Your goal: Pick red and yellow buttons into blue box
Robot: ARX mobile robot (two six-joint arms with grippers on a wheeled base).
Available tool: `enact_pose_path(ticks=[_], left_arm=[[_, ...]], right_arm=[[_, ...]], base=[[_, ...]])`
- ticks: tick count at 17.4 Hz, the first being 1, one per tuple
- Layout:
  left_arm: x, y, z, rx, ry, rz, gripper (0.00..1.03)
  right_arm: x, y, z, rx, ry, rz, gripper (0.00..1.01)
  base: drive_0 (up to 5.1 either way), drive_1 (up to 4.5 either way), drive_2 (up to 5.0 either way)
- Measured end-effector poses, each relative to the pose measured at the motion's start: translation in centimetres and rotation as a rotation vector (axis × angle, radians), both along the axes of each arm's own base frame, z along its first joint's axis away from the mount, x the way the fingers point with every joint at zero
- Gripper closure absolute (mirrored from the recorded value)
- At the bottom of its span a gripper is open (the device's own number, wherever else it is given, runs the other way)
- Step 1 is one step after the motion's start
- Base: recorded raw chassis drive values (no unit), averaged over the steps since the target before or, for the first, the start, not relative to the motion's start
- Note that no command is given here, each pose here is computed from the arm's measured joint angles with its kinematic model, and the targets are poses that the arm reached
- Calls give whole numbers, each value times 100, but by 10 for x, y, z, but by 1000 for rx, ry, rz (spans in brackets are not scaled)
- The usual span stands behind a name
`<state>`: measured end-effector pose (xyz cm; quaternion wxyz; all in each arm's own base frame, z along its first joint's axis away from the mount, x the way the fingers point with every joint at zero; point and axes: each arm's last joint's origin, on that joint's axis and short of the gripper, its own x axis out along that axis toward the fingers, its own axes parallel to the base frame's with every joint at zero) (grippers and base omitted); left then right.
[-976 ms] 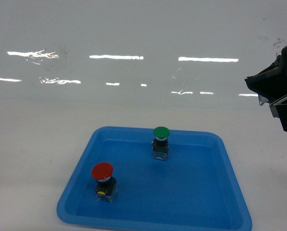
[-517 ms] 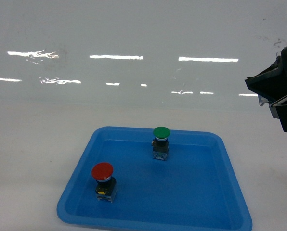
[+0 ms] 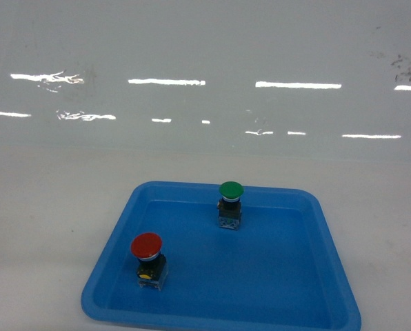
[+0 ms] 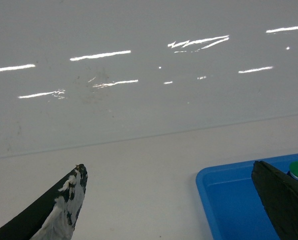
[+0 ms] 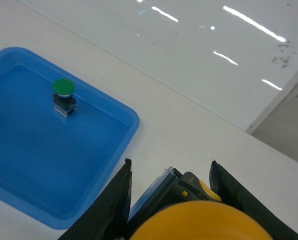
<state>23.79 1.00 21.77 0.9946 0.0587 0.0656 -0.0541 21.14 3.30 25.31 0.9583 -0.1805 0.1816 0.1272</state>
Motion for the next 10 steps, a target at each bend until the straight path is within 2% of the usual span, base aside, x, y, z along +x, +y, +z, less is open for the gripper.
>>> enact_pose_path(ticks=[4,5,10], left_arm=[[0,0,0,1,0,0,5],[0,0,0,3,-1,-1,5],[0,0,0,3,-1,-1,5]], right_arm=[[-21,-33,5,-29,-49,-69,61],[-44,-32,-13,-60,13,-67,61],[-44,-32,-13,-60,13,-67,61]], base=[[0,0,0],[0,0,0],[0,0,0]])
